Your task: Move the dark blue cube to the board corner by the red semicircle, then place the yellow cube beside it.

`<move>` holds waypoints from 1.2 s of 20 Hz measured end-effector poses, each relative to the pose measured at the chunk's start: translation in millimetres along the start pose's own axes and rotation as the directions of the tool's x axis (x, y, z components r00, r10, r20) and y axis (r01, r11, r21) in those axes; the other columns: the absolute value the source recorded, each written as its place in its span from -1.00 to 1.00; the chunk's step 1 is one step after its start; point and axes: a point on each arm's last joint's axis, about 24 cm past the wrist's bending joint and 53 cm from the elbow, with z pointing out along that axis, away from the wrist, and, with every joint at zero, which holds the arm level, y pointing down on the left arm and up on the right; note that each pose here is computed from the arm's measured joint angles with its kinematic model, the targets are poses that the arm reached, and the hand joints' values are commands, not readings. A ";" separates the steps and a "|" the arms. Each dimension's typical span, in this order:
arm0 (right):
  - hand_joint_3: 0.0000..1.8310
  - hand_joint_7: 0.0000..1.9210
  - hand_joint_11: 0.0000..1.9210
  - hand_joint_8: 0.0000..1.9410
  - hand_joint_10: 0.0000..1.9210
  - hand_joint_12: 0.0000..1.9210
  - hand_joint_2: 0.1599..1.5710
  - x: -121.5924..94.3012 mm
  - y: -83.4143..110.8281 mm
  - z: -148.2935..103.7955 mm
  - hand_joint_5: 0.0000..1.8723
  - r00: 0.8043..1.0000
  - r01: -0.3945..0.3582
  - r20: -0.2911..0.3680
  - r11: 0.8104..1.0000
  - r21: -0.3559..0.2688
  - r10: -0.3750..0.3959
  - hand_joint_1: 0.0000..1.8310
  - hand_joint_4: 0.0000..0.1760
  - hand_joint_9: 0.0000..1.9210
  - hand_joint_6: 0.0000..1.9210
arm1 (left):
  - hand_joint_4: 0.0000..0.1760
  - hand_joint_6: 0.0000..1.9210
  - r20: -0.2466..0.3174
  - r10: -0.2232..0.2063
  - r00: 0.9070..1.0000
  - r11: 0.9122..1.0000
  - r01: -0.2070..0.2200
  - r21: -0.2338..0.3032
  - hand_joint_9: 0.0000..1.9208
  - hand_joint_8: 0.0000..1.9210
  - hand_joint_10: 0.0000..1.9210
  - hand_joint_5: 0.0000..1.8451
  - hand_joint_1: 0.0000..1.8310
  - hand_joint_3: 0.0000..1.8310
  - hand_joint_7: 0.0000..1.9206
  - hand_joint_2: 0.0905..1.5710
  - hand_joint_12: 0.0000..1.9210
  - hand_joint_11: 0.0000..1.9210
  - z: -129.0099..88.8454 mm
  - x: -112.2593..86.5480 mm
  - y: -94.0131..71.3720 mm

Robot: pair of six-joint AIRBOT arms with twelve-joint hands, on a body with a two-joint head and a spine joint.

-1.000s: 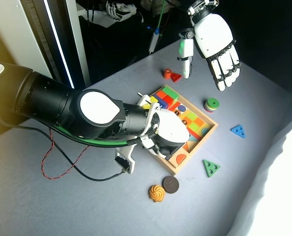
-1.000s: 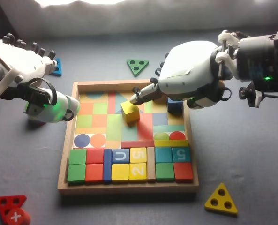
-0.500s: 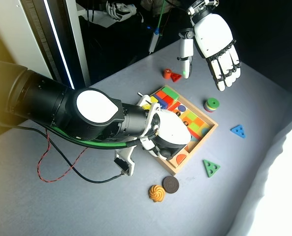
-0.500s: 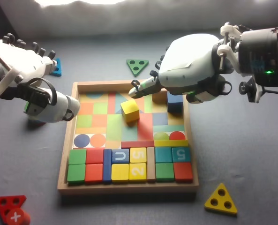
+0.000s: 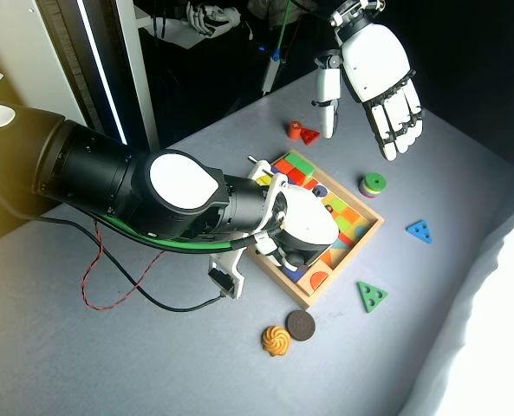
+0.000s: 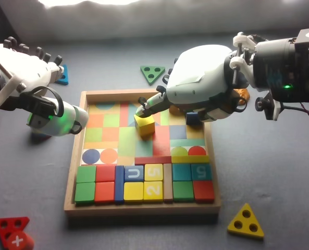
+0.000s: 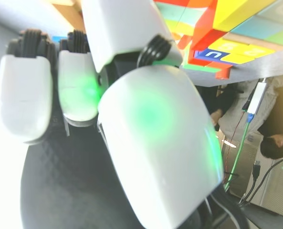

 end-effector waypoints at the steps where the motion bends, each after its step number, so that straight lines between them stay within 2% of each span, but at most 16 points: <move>1: -1.00 0.51 0.74 1.00 1.00 1.00 0.60 0.1 0.0 0.0 -0.68 1.000 -0.002 0.000 1.000 0.000 0.002 0.91 -1.00 0.66 -0.99 | -1.00 -1.00 0.000 0.000 1.000 1.000 0.000 0.000 -0.87 -1.00 -1.00 -0.89 -1.00 -1.00 -0.89 0.60 -0.63 -1.00 0.0 0.1 0.1; 2: -1.00 0.47 0.74 1.00 1.00 1.00 0.60 2.3 -0.3 0.1 -0.65 1.000 -0.003 -0.004 1.000 0.000 0.003 0.90 -1.00 0.65 -0.98 | -1.00 -1.00 0.000 0.000 1.000 1.000 0.000 -0.001 -0.90 -1.00 -1.00 -0.90 -1.00 -1.00 -0.91 0.60 -0.69 -1.00 0.0 0.0 0.2; 9: -1.00 0.48 0.74 1.00 1.00 1.00 0.61 10.0 -1.4 0.8 -0.65 1.000 -0.006 -0.017 1.000 0.002 0.006 0.91 -1.00 0.64 -0.99 | -1.00 -0.99 0.000 0.000 1.000 1.000 0.000 0.000 -0.89 -1.00 -1.00 -0.89 -1.00 -1.00 -0.90 0.60 -0.67 -1.00 0.0 0.0 0.1; 12: -1.00 0.42 0.72 1.00 1.00 1.00 0.61 8.9 -5.2 0.3 -0.65 1.000 -0.011 -0.013 1.000 0.009 0.011 0.90 -1.00 0.62 -0.99 | -1.00 -1.00 0.000 0.000 1.000 1.000 0.000 0.002 -0.88 -1.00 -1.00 -0.89 -1.00 -1.00 -0.90 0.59 -0.64 -1.00 0.0 0.0 -0.5; 18: -1.00 0.45 0.72 1.00 1.00 1.00 0.60 7.8 -10.6 0.6 -0.63 1.000 -0.013 -0.011 1.000 0.018 0.013 0.91 -1.00 0.61 -0.99 | -1.00 -1.00 0.000 0.000 1.000 1.000 0.000 0.000 -0.87 -1.00 -1.00 -0.88 -1.00 -1.00 -0.89 0.59 -0.61 -1.00 0.0 0.0 0.1; 24: -1.00 0.44 0.72 1.00 1.00 1.00 0.61 3.8 -26.4 -2.9 -0.68 1.000 -0.016 -0.001 0.999 0.051 0.016 0.92 -1.00 0.61 -1.00 | -1.00 -1.00 0.000 0.000 1.000 1.000 0.000 0.000 -0.88 -1.00 -1.00 -0.89 -1.00 -1.00 -0.89 0.60 -0.66 -1.00 0.0 0.0 0.1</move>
